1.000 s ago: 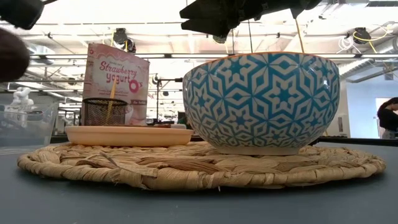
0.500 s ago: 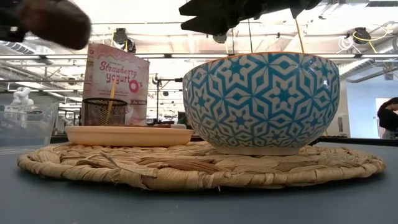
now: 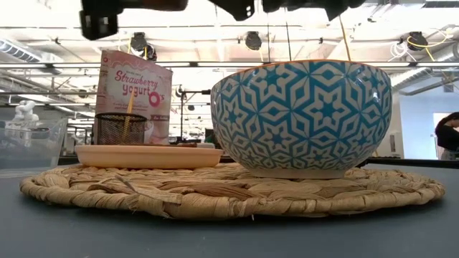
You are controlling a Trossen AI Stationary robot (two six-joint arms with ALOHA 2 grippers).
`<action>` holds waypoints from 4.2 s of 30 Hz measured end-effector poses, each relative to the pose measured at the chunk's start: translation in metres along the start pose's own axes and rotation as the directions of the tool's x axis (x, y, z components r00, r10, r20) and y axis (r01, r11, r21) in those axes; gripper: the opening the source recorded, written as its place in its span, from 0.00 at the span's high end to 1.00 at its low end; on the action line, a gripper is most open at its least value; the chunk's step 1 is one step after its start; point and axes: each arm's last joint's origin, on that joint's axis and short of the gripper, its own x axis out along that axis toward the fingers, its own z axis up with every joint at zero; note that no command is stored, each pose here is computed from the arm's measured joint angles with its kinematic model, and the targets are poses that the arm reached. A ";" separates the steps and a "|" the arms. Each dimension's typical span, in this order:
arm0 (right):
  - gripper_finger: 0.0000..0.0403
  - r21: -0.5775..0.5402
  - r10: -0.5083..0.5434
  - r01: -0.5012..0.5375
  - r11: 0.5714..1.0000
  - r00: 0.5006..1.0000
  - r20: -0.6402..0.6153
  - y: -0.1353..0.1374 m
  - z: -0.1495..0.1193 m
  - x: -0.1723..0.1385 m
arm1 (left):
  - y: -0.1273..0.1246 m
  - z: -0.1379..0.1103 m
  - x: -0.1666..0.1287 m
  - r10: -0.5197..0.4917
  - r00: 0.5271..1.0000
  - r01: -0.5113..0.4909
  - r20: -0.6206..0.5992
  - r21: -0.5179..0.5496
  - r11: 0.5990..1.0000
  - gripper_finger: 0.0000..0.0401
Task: Arrange a breakfast setting
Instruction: Put the red apple on the top left of the placemat
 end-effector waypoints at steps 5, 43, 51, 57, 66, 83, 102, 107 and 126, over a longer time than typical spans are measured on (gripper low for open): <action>0.06 0.057 0.091 -0.091 0.994 0.996 0.001 -0.016 0.013 -0.005 | 0.003 0.004 0.023 -0.060 0.998 0.061 -0.020 0.052 0.997 0.46; 0.06 0.045 0.350 -0.350 0.936 0.937 0.000 -0.029 -0.009 0.001 | 0.025 0.036 0.066 -0.236 0.971 0.231 0.032 0.127 0.965 0.46; 0.06 0.049 0.346 -0.347 0.937 0.938 0.022 -0.029 -0.006 0.001 | 0.025 0.035 0.067 -0.229 0.973 0.224 0.029 0.121 0.967 0.46; 0.06 0.034 0.341 -0.342 0.939 0.939 0.041 -0.030 -0.004 0.002 | 0.026 0.035 0.067 -0.225 0.974 0.222 0.030 0.083 0.971 0.46; 0.06 -0.031 0.341 -0.339 0.940 0.939 0.044 -0.030 -0.003 0.002 | 0.026 0.035 0.067 -0.225 0.974 0.222 0.031 0.067 0.973 0.46; 0.12 -0.070 0.341 -0.338 0.938 0.939 0.041 -0.030 -0.004 0.002 | 0.025 0.035 0.067 -0.233 0.972 0.231 0.021 0.074 0.970 0.46; 0.35 -0.074 0.338 -0.335 0.939 0.940 0.040 -0.030 -0.004 0.002 | 0.026 0.035 0.067 -0.227 0.973 0.223 0.030 0.095 0.970 0.45; 0.36 -0.073 0.339 -0.336 0.939 0.940 0.040 -0.030 -0.004 0.002 | 0.026 0.035 0.067 -0.226 0.974 0.223 0.031 0.094 0.970 0.45; 0.36 -0.009 0.345 -0.345 0.939 0.938 0.026 -0.029 -0.005 0.001 | 0.033 0.030 0.067 -0.129 0.992 0.130 -0.013 0.099 0.987 0.12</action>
